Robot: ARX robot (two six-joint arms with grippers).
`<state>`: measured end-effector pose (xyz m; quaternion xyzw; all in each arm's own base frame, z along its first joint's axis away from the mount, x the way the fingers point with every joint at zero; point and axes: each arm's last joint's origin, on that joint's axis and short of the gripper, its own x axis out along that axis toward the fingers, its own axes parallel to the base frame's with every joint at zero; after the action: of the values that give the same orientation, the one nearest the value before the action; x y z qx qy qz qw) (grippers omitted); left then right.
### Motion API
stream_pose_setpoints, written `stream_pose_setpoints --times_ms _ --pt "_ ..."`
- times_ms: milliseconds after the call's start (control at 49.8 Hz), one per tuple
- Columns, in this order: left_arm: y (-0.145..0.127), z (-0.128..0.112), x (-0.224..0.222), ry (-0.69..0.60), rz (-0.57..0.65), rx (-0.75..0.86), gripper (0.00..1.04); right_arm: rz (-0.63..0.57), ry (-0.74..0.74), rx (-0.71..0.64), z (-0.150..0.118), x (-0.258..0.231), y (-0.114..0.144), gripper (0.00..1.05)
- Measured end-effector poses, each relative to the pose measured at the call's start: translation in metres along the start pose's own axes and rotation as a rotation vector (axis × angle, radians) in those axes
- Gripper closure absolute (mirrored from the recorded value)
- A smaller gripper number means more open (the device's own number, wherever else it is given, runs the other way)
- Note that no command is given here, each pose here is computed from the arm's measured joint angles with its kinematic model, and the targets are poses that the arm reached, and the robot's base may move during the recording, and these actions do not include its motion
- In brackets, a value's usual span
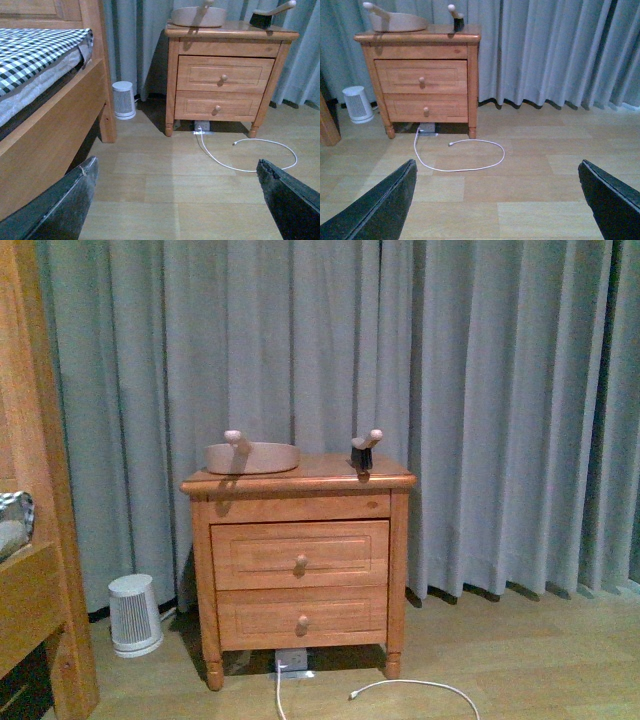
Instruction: Clean up trash
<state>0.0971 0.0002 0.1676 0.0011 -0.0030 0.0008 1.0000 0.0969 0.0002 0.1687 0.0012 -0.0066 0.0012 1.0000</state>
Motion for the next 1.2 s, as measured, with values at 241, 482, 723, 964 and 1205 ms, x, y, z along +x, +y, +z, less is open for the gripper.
stream_pose_setpoints --times_ms 241,482,723,964,1205 --pt "0.0000 0.0000 0.0000 0.000 0.000 0.000 0.08 0.000 0.000 0.000 0.0000 0.0000 0.0000 0.07" --pt "0.0000 0.0000 0.0000 0.000 0.000 0.000 0.08 0.000 0.000 0.000 0.0000 0.0000 0.0000 0.07" --pt "0.0000 0.0000 0.0000 0.000 0.000 0.000 0.08 0.000 0.000 0.000 0.0000 0.0000 0.0000 0.07" --pt "0.0000 0.0000 0.0000 0.000 0.000 0.000 0.08 0.000 0.000 0.000 0.0000 0.0000 0.0000 0.07" --pt "0.0000 0.0000 0.0000 0.000 0.000 0.000 0.08 0.000 0.000 0.000 0.0000 0.0000 0.0000 0.07"
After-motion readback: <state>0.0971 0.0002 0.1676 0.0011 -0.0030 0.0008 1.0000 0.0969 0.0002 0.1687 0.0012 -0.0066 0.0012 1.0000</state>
